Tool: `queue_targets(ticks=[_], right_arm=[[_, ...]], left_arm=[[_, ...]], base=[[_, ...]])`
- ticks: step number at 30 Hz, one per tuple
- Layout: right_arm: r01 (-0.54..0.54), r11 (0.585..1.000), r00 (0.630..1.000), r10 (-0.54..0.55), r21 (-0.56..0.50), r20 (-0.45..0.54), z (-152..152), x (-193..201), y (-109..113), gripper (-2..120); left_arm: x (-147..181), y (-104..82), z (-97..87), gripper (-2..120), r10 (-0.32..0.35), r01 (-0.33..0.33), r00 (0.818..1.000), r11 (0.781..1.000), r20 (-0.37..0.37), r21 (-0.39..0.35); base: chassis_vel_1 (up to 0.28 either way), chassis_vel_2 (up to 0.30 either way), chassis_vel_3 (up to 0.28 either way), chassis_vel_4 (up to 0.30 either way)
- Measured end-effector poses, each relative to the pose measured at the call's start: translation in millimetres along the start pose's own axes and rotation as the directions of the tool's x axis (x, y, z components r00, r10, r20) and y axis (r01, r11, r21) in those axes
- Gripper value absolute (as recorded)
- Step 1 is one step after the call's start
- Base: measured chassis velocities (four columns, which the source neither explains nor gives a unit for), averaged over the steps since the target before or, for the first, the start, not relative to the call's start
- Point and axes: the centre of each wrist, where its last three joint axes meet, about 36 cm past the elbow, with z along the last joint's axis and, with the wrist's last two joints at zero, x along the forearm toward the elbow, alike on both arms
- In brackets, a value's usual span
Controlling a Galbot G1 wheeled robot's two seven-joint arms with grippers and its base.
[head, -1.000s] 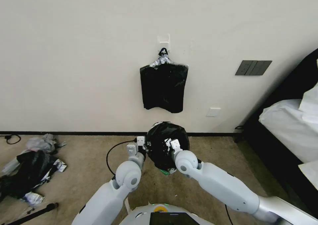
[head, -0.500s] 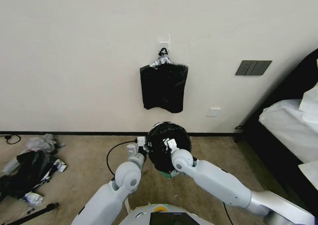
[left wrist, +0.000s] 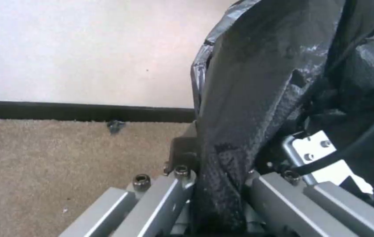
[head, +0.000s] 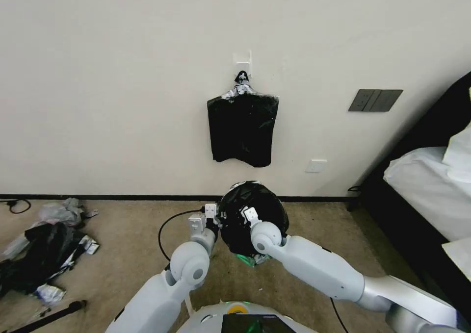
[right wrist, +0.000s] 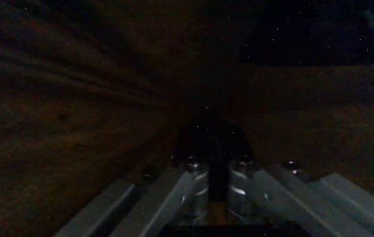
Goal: Place a trash bag onto the trash bin.
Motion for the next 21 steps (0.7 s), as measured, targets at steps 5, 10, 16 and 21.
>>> queue_targets(ticks=[5, 10, 16, 21], right_arm=[[-0.001, 1.0, 1.0, 0.001, 0.013, -0.017, 5.0, -4.3, 2.0, 0], [-0.003, 1.0, 1.0, 0.003, 0.012, -0.025, 6.4, -7.5, 2.7, 0], [-0.005, 1.0, 1.0, 0.006, 0.003, -0.023, 6.0, -6.3, 0.2, 0], [-0.004, 1.0, 1.0, 0.004, -0.008, -0.015, 5.8, 0.2, -4.2, 0]], left_arm=[[1.0, -1.1, 0.7, 1, 0.008, -0.008, 1.0, 1.0, 0.002, -0.005], [1.9, -2.1, 0.4, 1, 0.012, -0.012, 1.0, 1.0, 0.004, -0.005], [2.7, -1.9, 0.3, 1, 0.014, -0.014, 1.0, 1.0, 0.004, -0.007], [1.4, -0.8, 0.0, 1, 0.011, -0.011, 1.0, 1.0, 0.005, -0.008]], base=[[0.0, 0.0, 0.0, 0.0], [0.0, 0.0, 0.0, 0.0], [0.0, 0.0, 0.0, 0.0], [0.0, 0.0, 0.0, 0.0]])
